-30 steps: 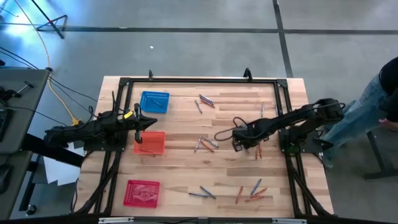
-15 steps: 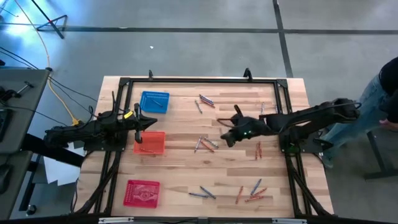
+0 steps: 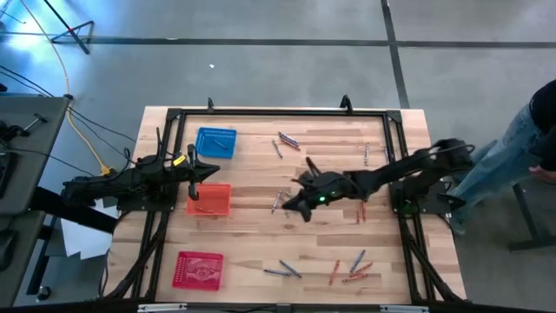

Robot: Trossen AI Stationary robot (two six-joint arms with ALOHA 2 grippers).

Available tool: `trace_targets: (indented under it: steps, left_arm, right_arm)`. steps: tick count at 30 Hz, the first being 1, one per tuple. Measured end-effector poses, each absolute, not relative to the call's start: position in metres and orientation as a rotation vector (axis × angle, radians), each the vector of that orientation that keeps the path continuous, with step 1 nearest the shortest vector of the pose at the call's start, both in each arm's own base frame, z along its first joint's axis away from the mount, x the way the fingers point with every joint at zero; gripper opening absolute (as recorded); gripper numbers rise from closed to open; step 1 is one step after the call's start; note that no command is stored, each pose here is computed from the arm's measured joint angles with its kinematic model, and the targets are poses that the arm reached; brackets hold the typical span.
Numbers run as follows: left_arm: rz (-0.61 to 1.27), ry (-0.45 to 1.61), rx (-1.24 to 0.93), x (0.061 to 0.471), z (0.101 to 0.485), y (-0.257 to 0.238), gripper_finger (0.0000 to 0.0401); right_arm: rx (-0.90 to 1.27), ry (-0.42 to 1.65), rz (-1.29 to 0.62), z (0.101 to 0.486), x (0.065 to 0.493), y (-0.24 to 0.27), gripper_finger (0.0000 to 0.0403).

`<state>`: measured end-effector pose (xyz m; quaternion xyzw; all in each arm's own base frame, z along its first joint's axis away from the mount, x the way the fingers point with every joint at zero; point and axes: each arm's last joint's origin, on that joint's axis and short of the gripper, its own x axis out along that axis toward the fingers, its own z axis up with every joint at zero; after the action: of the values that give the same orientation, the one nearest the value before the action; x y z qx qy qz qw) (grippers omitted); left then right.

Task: Sort crayons
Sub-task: Put the gray crayon into the red bin

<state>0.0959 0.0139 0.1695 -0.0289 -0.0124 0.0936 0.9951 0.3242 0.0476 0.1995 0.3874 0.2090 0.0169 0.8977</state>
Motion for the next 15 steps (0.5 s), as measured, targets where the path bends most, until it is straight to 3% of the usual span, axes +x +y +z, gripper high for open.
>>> trace_targets:
  steps: [15]
  left_arm:
    - [0.187,-0.024,-0.058,0.096,0.169,0.014,0.0001]
  right_arm:
    - [0.536,0.379,0.328,0.232,0.448,0.089,0.0001]
